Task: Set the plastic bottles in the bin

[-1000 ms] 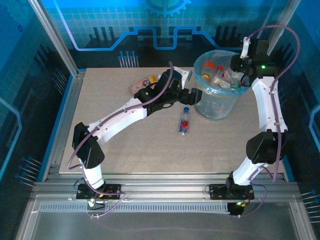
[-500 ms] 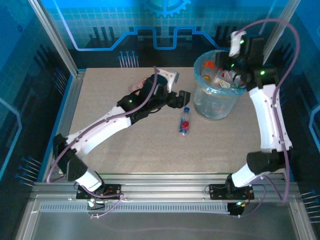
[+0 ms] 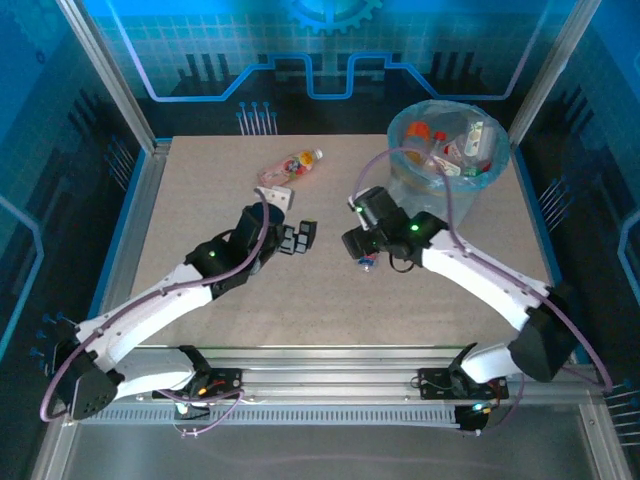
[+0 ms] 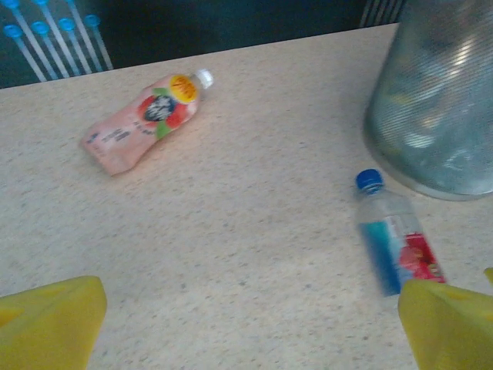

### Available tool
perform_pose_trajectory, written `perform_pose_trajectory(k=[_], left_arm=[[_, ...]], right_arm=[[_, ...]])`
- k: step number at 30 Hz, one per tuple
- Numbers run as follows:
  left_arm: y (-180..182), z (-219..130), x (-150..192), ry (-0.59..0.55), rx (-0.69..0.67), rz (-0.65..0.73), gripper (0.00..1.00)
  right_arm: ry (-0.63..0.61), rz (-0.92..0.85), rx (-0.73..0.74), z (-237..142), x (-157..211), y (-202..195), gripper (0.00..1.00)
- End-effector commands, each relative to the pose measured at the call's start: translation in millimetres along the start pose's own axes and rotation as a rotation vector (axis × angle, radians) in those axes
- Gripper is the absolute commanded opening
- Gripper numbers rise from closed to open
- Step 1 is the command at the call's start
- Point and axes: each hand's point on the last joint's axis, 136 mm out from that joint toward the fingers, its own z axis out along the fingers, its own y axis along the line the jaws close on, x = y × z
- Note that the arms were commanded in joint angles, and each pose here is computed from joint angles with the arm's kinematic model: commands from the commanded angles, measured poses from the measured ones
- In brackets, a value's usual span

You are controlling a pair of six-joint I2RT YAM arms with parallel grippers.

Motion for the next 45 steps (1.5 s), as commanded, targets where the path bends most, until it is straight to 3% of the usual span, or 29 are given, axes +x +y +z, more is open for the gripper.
perform_pose_trajectory(k=[1, 8, 14, 17, 20, 25, 33, 38, 45], left_arm=[[22.2, -11.5, 0.6, -0.037, -0.07, -0.048, 0.99], [31.2, -19.7, 9.0, -0.024, -0.083, -0.075, 0.99], [27.8, -18.0, 11.1, -0.01, -0.07, -0.072, 0.99], [27.8, -16.0, 10.6, -0.009, -0.071, -0.066, 0.99], [26.0, -14.3, 8.3, -0.009, -0.066, -0.065, 0.99], [21.3, -13.8, -0.5, -0.02, -0.049, -0.065, 0.99], [21.3, -28.1, -32.0, -0.095, -0.044, -0.043, 0.99], [23.5, -37.7, -44.0, -0.164, -0.034, -0.052, 0.99], [19.9, -36.1, -43.0, -0.162, -0.016, -0.059, 0.99]], right_arm=[[0.031, 0.059, 0.105, 35.3, 6.7, -7.4, 0.89], [0.159, 0.121, 0.162, 96.7, 24.1, -13.9, 0.94], [0.214, 0.151, 0.162, 122.7, 35.6, -17.3, 0.92], [0.239, 0.18, 0.112, 131.5, 44.2, -13.1, 0.83], [0.212, 0.189, 0.048, 126.8, 41.0, -2.8, 0.64], [0.13, 0.145, -0.011, 91.3, 12.3, 10.9, 0.46], [-0.181, 0.083, -0.13, -30.7, -80.3, 7.6, 0.45], [-0.353, 0.142, -0.031, -100.0, -129.4, -52.9, 0.46], [-0.336, 0.293, 0.155, -105.4, -154.7, -166.7, 0.46]])
